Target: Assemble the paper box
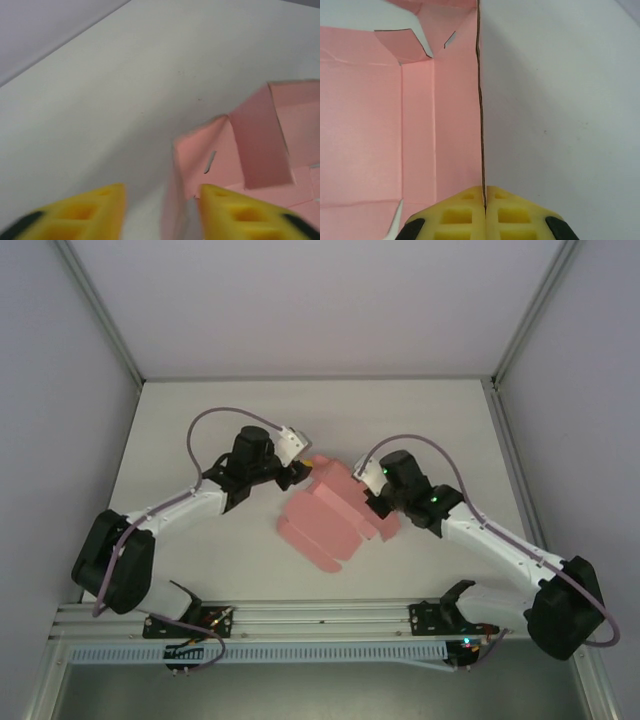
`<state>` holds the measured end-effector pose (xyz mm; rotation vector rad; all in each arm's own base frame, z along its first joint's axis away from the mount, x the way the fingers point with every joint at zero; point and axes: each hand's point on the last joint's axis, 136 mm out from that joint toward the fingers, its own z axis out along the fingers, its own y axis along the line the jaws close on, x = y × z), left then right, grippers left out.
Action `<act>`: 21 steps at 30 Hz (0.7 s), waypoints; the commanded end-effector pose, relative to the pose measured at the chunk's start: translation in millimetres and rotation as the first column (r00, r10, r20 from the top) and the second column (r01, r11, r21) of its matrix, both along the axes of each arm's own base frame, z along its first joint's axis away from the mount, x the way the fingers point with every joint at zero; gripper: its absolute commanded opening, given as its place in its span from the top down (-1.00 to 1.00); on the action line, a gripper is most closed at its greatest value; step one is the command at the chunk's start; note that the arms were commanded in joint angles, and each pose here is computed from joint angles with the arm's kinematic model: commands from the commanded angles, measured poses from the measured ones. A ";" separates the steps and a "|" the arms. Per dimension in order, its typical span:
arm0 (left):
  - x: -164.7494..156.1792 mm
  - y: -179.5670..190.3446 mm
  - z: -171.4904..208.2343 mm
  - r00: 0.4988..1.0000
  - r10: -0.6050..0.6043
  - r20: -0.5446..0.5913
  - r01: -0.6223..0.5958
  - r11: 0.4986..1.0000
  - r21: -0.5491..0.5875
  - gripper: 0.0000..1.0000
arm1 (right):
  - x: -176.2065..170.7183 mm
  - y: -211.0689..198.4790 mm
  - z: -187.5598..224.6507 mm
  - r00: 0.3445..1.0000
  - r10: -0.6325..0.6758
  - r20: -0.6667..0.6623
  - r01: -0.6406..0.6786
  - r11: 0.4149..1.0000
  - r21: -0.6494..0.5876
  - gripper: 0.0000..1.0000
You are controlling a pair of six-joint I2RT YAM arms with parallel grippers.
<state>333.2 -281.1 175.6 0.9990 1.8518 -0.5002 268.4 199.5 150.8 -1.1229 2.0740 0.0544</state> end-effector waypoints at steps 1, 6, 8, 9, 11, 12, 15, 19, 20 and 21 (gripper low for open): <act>-7.5 14.8 9.9 0.998 0.062 -0.023 -0.064 0.996 -0.059 -0.29 | 24.1 -18.6 15.5 0.972 -0.071 0.224 0.114 0.976 -0.184 1.00; -16.2 39.3 21.4 0.987 0.159 -0.018 -0.160 0.982 -0.099 -0.99 | 29.7 -9.4 -0.9 0.953 0.044 0.299 0.072 0.928 -0.366 1.00; -17.6 48.1 24.7 0.981 0.194 -0.016 -0.195 0.975 -0.111 -0.99 | 31.3 -5.6 -14.2 0.950 0.084 0.301 0.055 0.903 -0.426 1.00; -16.9 53.4 26.8 0.975 0.222 -0.026 -0.223 0.966 -0.129 -1.00 | 33.2 -3.0 -20.0 0.946 0.099 0.310 0.054 0.890 -0.452 1.00; -14.7 62.0 25.4 0.964 0.261 -0.043 -0.264 0.954 -0.140 -1.00 | 36.9 1.3 -27.6 0.927 0.124 0.354 0.073 0.866 -0.494 1.00; -11.7 67.7 23.2 0.955 0.291 -0.055 -0.296 0.944 -0.142 -0.99 | 39.0 3.4 -31.2 0.912 0.141 0.385 0.087 0.852 -0.517 1.00; -0.2 84.9 14.0 0.921 0.372 -0.116 -0.387 0.909 -0.153 -1.00 | 40.7 13.2 -34.8 0.876 0.182 0.447 0.098 0.839 -0.536 1.00; 20.4 110.1 -1.6 0.853 0.473 -0.219 -0.509 0.847 -0.153 -1.00 | 38.9 24.9 -25.0 0.839 0.221 0.497 0.090 0.845 -0.526 1.00; 24.7 113.8 -4.6 0.843 0.483 -0.237 -0.524 0.838 -0.153 -1.00 | 38.0 27.4 -21.8 0.828 0.233 0.509 0.085 0.847 -0.526 1.00; 29.5 116.4 -8.6 0.834 0.491 -0.251 -0.535 0.832 -0.149 -1.00 | 37.6 30.8 -17.0 0.815 0.243 0.527 0.083 0.850 -0.520 1.00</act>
